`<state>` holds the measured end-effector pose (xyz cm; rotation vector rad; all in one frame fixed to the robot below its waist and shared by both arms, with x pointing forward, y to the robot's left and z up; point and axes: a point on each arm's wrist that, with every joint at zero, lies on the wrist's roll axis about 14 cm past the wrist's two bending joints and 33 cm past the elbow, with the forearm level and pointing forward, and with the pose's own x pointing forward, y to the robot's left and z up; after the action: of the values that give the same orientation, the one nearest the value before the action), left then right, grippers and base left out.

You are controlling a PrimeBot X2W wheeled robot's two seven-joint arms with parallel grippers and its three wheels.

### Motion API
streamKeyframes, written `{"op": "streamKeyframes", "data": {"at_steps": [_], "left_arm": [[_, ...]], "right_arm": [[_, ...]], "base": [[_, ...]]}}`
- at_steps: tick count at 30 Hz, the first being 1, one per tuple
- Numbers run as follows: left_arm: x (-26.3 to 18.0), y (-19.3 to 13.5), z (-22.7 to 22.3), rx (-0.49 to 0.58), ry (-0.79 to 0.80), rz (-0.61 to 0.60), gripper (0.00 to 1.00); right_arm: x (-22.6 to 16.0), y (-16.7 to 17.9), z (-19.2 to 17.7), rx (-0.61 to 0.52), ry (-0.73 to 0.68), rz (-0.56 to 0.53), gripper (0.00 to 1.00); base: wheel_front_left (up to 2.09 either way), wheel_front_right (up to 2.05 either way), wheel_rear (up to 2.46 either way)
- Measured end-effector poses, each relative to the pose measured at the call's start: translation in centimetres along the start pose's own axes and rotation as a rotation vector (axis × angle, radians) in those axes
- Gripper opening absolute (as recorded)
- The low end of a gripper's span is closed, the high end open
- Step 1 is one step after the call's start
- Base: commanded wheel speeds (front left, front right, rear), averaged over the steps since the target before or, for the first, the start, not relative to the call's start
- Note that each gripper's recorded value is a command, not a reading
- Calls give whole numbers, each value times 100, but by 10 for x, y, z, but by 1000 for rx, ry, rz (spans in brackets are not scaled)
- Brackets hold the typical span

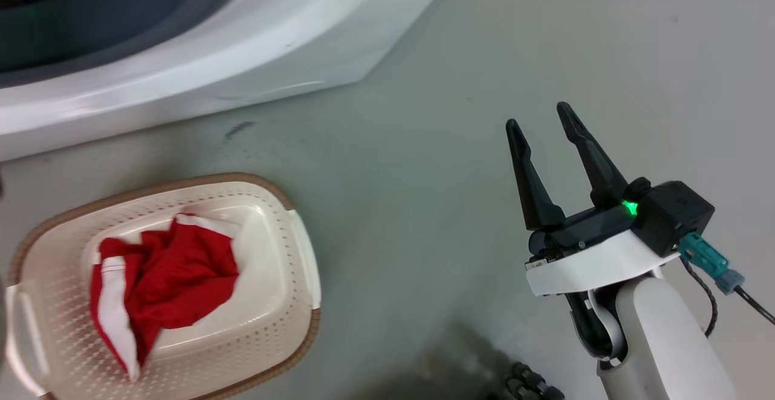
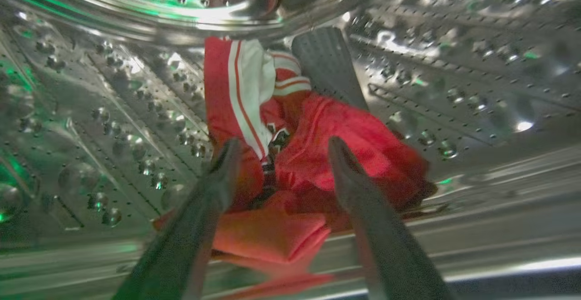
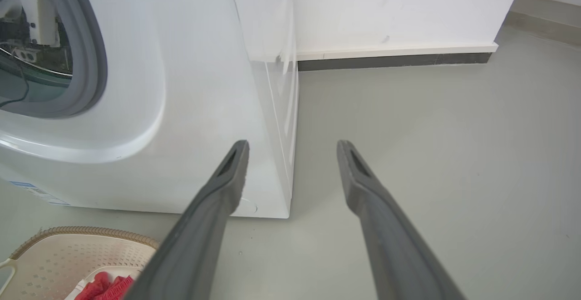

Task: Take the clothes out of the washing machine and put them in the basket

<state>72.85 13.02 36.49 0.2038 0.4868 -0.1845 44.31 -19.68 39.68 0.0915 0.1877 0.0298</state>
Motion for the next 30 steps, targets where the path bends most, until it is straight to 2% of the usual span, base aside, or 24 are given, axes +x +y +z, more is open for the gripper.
{"op": "streamKeyframes", "data": {"at_steps": [7,14,22,23,24,25,30], "left_arm": [[28,-8,-26,26,276,-27,100],[33,-8,-49,27,529,-26,100],[27,-6,-70,7,695,6,100],[27,-5,-70,3,700,8,79],[27,-5,-70,0,701,11,32],[27,-5,-69,3,694,13,0],[34,4,-57,35,569,60,0]], "right_arm": [[-4,-12,-11,-2,35,-36,100],[-9,-13,-21,1,70,-43,100],[-12,-14,-26,6,87,-49,100],[-12,-14,-26,6,87,-49,100],[-12,-14,-26,6,87,-49,100],[-12,-14,-26,6,88,-48,100],[-11,-11,-26,16,87,-42,100]], "base": [[0,0,0],[0,0,0],[0,0,0],[0,0,0],[0,0,0],[0,0,0],[0,0,0]]}}
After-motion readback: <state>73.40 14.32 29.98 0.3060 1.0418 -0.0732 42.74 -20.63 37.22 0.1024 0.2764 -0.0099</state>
